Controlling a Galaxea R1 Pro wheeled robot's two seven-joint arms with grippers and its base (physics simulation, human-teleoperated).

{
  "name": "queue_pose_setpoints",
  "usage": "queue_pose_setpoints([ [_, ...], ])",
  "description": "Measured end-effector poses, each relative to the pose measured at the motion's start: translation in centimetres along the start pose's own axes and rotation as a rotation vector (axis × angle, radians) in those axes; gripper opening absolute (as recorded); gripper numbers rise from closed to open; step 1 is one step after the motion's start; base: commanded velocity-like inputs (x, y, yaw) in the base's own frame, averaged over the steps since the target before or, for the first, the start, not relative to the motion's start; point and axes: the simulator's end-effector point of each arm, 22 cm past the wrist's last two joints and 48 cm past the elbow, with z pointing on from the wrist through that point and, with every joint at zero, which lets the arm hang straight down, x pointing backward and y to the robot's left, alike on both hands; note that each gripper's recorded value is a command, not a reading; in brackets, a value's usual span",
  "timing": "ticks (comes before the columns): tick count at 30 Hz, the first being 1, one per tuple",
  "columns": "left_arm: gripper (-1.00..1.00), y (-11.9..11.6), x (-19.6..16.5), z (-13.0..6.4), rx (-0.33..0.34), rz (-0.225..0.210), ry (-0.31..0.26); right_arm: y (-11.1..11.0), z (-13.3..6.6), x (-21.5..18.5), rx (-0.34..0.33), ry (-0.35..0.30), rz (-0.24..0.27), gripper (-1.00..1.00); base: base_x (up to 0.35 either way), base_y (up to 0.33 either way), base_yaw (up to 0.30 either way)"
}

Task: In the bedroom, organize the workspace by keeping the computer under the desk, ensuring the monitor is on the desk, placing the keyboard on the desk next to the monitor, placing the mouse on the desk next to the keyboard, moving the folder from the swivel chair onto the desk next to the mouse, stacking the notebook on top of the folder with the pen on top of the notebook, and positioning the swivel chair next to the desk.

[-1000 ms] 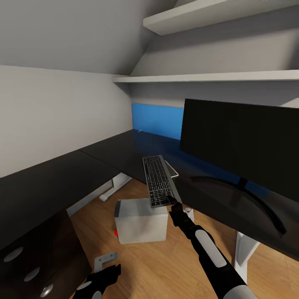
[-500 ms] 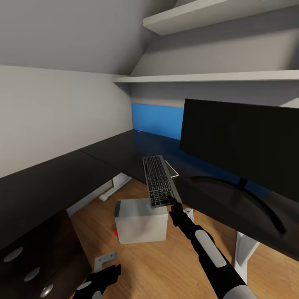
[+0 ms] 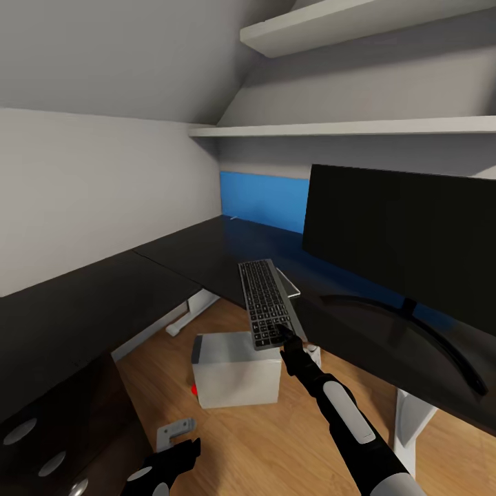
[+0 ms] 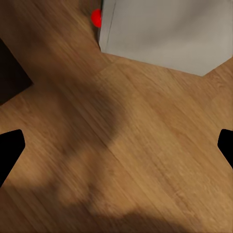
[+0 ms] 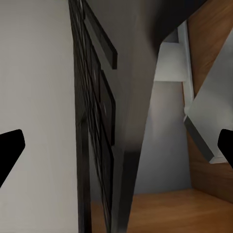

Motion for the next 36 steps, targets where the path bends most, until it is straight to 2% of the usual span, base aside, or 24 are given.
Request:
queue_pose_setpoints([
  [7, 1.0, 0.0, 0.0, 0.0, 0.0, 0.0, 0.0, 0.0, 0.0, 0.0, -0.001, 0.0, -0.001, 1.0, 0.002, 0.001, 0.0],
  [8, 1.0, 0.0, 0.0, 0.0, 0.0, 0.0, 0.0, 0.0, 0.0, 0.0, 0.0, 0.0, -0.001, -1.0, 0.0, 0.0, 0.0],
  [21, 1.0, 0.0, 0.0, 0.0, 0.0, 0.0, -0.001, 0.1, 0.0, 0.1, -0.002, 0.001, -0.003, -1.0, 0.0, 0.0, 0.0],
  [26, 1.0, -0.1, -0.7, -0.7, -0.003, 0.0, 0.0, 1.1, -0.1, 0.0, -0.002, 0.002, -0.003, -1.0, 0.0, 0.0, 0.0],
  [32, 1.0, -0.4, -1.1, -1.4, -0.005, 0.002, 0.009, 3.2, -0.2, -0.1, -0.025, 0.003, -0.007, -1.0, 0.0, 0.0, 0.0],
  [36, 1.0, 0.0, 0.7, -1.3, -0.023, 0.016, 0.06, 6.3, -0.4, -0.5, -0.073, -0.001, -0.014, -1.0, 0.0, 0.0, 0.0],
])
